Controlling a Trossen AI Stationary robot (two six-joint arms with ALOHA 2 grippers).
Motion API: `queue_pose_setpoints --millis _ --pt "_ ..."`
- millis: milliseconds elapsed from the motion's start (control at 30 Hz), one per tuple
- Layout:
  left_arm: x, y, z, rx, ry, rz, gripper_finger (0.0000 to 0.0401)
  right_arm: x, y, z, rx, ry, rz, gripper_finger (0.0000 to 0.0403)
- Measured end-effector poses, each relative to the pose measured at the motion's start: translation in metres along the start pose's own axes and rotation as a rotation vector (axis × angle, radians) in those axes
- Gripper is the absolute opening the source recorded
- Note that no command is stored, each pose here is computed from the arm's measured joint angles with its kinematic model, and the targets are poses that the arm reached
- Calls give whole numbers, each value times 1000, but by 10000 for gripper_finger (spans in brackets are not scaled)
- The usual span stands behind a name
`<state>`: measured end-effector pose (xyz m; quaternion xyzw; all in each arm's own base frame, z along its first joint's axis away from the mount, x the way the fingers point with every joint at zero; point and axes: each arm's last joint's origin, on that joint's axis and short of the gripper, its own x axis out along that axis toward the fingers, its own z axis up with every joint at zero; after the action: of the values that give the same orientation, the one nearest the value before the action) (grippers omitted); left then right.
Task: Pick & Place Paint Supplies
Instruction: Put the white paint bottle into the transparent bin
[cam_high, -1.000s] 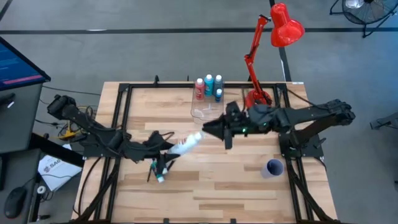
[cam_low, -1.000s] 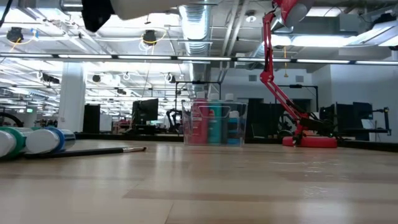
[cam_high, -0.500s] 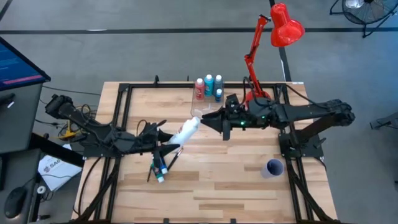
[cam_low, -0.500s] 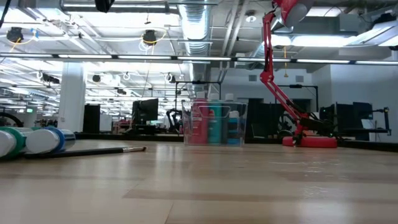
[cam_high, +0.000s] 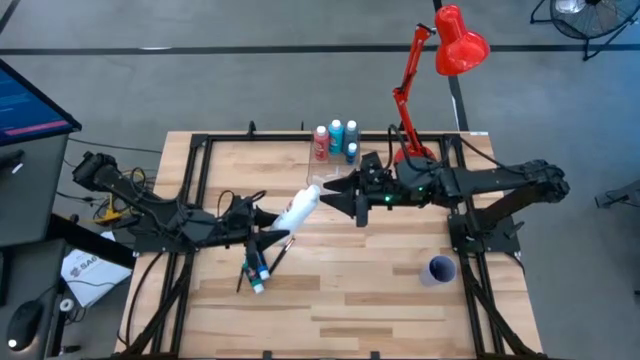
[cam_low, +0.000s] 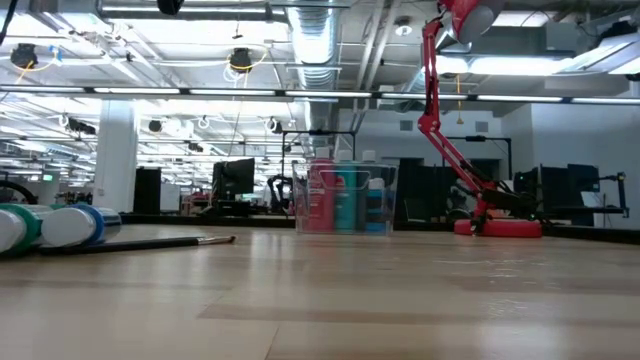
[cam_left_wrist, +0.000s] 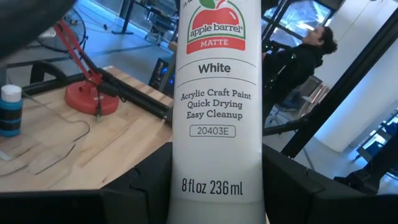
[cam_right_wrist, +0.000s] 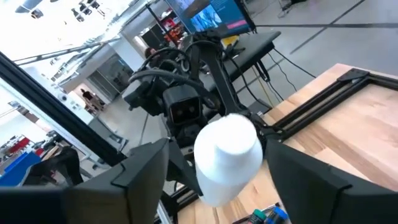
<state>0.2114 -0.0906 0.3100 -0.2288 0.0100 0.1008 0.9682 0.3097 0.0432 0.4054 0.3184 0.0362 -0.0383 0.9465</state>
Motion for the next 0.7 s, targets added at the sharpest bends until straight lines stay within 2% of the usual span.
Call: queue_pose_setpoints --millis 367,700 --pt "4 1 10 -21 -79 2 185 4 2 0 10 -24 20 323" --pt "13 12 21 -56 -110 -29 185 6 -6 6 14 -65 -27 375"
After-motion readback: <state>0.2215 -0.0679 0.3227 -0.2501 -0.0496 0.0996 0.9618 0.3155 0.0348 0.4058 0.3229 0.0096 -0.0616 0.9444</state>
